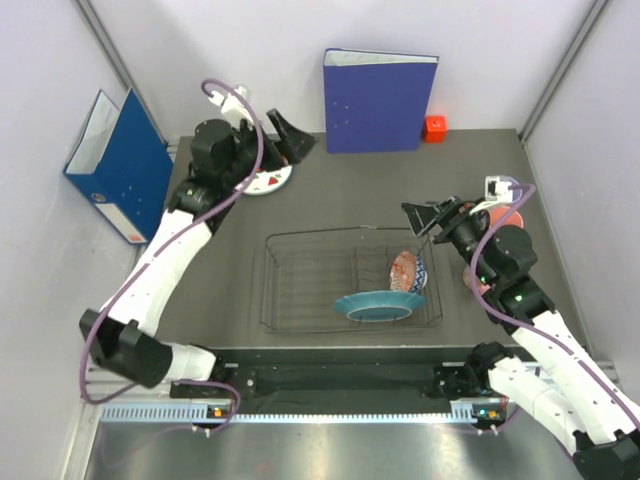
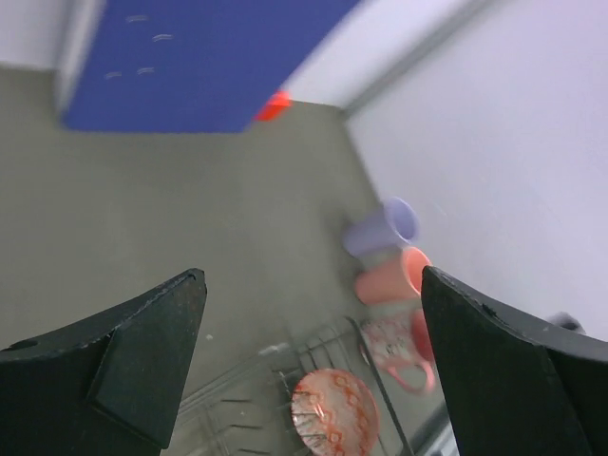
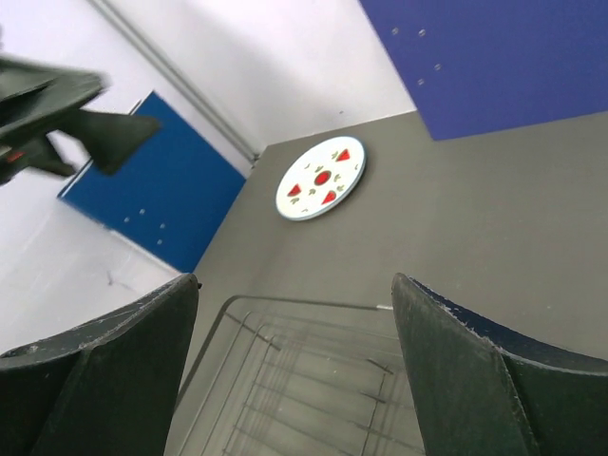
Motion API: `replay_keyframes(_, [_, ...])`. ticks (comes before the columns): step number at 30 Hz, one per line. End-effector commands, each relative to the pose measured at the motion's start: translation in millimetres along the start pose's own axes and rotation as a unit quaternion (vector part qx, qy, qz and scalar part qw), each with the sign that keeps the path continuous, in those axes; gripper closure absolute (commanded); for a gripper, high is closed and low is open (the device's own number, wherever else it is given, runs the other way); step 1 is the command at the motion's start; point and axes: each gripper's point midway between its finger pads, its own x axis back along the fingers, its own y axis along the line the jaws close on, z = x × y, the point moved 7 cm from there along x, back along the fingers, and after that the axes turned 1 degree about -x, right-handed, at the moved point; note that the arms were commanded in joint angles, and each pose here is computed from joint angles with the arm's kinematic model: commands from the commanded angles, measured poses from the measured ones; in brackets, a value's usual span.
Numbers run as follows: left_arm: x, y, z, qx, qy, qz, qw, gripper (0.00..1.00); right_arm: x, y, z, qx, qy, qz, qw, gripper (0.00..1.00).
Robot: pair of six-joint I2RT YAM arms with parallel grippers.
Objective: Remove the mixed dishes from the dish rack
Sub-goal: Place the plate at the center of the board, then pick up the plate from the dish rack.
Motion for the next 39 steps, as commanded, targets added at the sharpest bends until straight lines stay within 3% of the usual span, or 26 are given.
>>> replay_keyframes(1, [5.8, -5.6, 43.5, -0.12, 0.056, 0.093, 0.987, 0.01, 7.8, 14.9, -30.3, 0.013, -0.061, -0.007, 0.998, 0.17])
replay_keyframes(4, [22.0, -6.5, 90.1, -0.214, 0.129, 0.13, 0.96, 0.01, 12.7, 15.1, -32.4, 0.027, -0.064, -0.007, 0.998, 0.16])
replay_keyframes(8, [49.1, -28.0, 137.8, -0.241, 0.235, 0.254, 0.907, 0.01, 15.1, 11.9, -29.9, 0.029, -0.064, -0.002, 0.998, 0.16])
replay_keyframes(11, [59.4, -39.7, 157.7, -0.269, 0.274, 0.26, 0.886, 0.01, 13.1, 12.8, -26.3, 0.026, -0.053, -0.008, 0.998, 0.17])
replay_keyframes(14, [75.9, -58.8, 178.6, -0.323, 0.273, 0.293, 0.857, 0.01, 11.3, 12.7, -23.6, 0.025, -0.044, -0.01, 0.999, 0.18])
replay_keyframes(20, [101.6, -55.0, 228.9, -0.379, 0.302, 0.328, 0.811, 0.01, 13.5, 8.4, -17.3, 0.023, -0.04, -0.008, 0.999, 0.18])
replay_keyframes(28, [93.6, -47.1, 258.4, -0.413, 0.307, 0.314, 0.798, 0.01, 11.4, 4.0, -10.7, 0.018, -0.032, -0.002, 0.999, 0.18])
replay_keyframes(39, [77.1, -55.0, 250.0, -0.452, 0.273, 0.315, 0.789, 0.01, 13.1, 3.1, -4.0, 0.022, -0.015, -0.01, 1.0, 0.19])
